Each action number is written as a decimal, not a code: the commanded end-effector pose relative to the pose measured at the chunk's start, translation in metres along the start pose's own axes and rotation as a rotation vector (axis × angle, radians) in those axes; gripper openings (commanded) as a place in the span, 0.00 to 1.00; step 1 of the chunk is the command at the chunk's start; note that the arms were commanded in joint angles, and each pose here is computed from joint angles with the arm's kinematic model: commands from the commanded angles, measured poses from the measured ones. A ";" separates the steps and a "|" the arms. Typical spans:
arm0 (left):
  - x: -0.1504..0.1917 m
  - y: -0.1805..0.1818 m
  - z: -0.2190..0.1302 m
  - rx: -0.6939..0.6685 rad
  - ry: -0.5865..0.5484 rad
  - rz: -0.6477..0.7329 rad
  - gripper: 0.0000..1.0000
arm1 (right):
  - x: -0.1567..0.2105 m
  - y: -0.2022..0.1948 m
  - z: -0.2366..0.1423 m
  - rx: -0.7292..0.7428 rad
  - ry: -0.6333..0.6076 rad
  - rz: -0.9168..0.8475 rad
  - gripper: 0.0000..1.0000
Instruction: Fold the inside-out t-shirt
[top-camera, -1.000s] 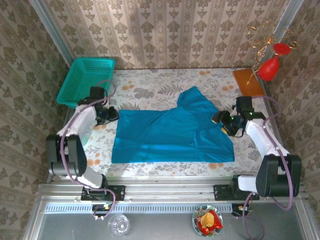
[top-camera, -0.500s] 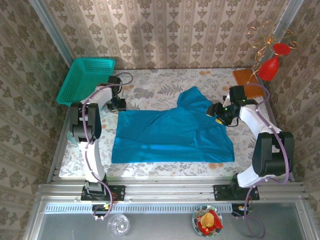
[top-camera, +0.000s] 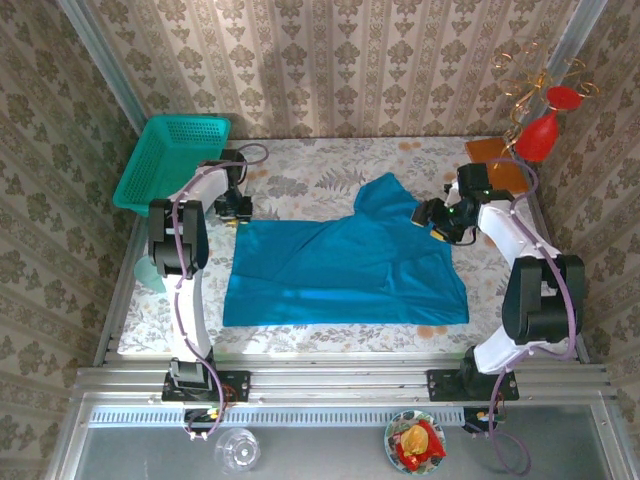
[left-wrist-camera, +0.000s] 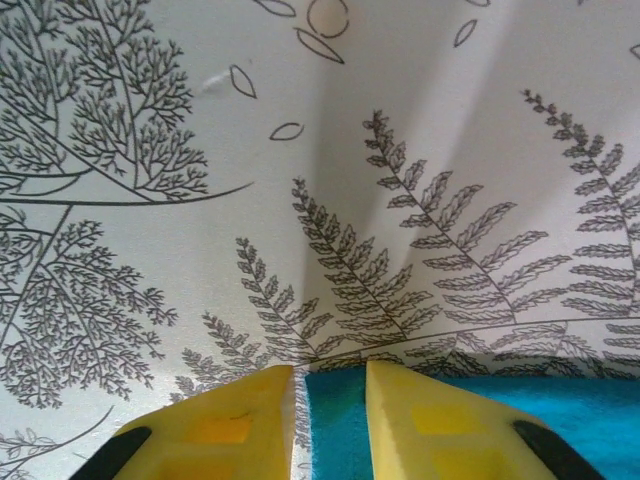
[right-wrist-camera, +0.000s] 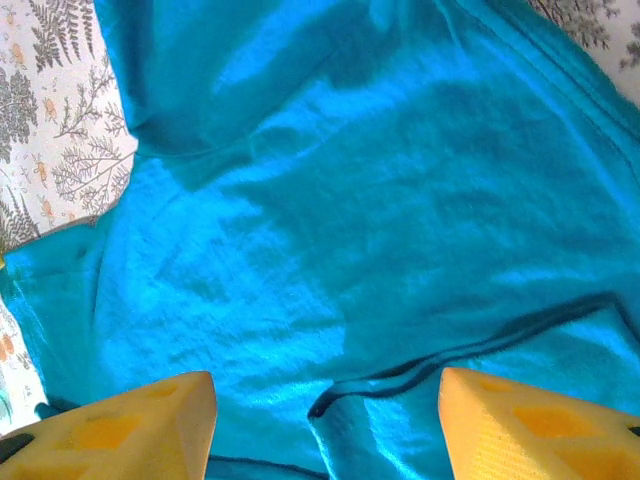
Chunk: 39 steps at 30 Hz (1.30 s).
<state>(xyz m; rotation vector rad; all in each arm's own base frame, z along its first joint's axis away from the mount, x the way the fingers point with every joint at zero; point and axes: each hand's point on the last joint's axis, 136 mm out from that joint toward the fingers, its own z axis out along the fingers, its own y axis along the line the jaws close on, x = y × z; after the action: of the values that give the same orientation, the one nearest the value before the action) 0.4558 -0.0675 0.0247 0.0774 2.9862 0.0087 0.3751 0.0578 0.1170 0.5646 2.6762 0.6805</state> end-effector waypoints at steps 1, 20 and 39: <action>0.013 -0.002 0.006 0.024 0.060 0.015 0.25 | -0.008 0.007 0.006 0.008 0.017 -0.058 0.62; 0.008 0.002 -0.028 0.019 0.030 0.016 0.29 | -0.037 0.028 0.045 0.047 0.074 -0.156 0.57; 0.015 -0.001 0.009 0.067 0.133 0.015 0.16 | -0.067 0.037 0.057 0.055 0.039 -0.208 0.57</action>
<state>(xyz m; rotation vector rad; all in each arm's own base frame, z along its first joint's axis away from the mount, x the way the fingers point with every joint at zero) 0.4487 -0.0662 0.0230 0.0892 3.0728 -0.0619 0.4589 0.0823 0.1084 0.3272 2.7287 0.6181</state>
